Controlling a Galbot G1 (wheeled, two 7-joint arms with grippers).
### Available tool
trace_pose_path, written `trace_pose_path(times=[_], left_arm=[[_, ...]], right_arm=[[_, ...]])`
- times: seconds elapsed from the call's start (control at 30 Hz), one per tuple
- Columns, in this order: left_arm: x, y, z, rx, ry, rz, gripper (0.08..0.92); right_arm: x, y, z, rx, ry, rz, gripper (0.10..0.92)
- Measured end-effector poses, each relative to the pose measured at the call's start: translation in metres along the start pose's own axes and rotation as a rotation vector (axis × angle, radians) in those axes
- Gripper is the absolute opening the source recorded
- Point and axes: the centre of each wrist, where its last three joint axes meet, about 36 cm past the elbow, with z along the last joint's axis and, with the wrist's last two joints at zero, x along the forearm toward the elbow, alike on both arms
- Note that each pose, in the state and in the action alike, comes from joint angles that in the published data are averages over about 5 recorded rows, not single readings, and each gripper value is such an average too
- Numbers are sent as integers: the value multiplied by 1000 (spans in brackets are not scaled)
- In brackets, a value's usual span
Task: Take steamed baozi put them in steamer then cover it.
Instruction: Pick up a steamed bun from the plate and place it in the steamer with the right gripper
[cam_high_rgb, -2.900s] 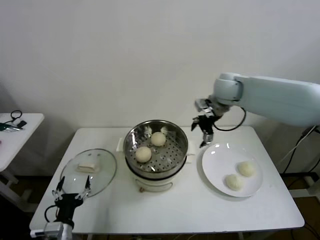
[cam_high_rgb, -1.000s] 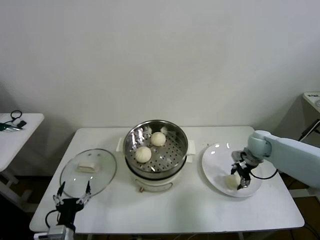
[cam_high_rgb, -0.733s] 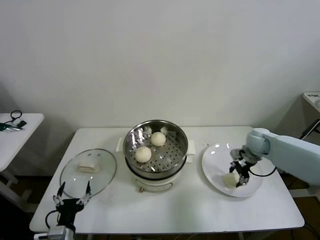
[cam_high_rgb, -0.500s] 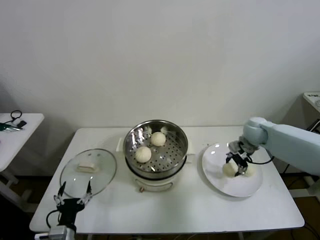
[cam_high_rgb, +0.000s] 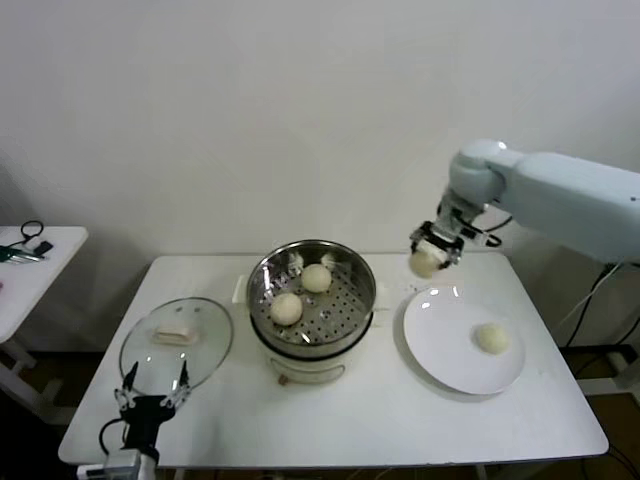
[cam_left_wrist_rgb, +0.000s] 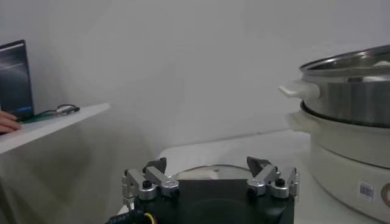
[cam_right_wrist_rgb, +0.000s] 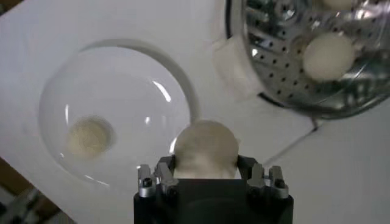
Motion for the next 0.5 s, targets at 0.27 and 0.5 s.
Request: trace_pose_path(times=[0.27,0.5], left_arm=[[0,-2,1,9,1,-6,823],[0,0,0,20,0,-10,823]], right_arm=[[12,-78,-49,249,-14,25,671],[-10,-122,-96,403,-65,11,675]])
